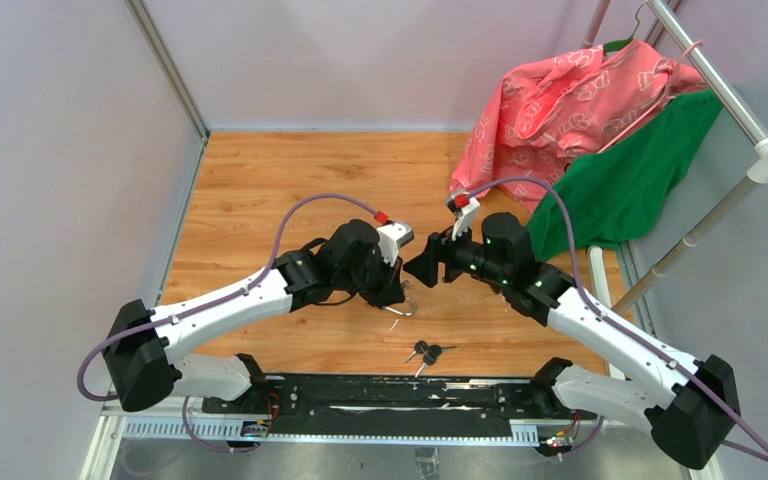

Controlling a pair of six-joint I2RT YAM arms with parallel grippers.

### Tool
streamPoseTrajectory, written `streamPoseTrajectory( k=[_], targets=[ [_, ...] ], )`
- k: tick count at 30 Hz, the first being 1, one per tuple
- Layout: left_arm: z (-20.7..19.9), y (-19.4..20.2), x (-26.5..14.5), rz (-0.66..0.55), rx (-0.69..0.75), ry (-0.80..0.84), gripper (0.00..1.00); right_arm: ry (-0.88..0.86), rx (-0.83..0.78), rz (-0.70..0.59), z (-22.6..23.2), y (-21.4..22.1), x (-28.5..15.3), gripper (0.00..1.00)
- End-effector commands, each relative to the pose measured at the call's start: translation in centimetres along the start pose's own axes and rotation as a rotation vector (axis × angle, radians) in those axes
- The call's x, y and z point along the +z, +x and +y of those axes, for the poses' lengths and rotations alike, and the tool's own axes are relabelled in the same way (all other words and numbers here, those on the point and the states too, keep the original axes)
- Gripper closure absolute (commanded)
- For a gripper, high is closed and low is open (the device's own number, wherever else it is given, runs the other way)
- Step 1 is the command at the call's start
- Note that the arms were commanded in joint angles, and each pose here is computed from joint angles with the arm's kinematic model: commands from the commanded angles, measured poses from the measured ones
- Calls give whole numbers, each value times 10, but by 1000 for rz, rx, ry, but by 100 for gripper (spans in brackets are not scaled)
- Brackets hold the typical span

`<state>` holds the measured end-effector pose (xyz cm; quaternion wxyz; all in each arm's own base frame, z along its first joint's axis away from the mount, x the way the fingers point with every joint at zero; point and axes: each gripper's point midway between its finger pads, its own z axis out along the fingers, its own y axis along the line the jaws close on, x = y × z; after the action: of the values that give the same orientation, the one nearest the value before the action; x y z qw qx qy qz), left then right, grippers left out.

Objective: Unlock with the key

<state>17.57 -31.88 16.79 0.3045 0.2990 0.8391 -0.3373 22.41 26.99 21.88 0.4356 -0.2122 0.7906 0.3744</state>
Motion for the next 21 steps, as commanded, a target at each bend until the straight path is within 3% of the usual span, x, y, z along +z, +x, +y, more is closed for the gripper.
streamPoseTrajectory(
  k=[1, 9, 21],
  targets=[
    [-20, 31, -18, 144, -6, 109, 100, -225, -136, -78, 31, -11, -11, 34],
    [-48, 34, -39, 162, 36, 268, 100, -678, -118, 53, 85, 11, -38, 48],
    [-57, 26, -51, 153, 79, 304, 100, -747, -92, 134, 93, 22, -53, 52]
  ],
)
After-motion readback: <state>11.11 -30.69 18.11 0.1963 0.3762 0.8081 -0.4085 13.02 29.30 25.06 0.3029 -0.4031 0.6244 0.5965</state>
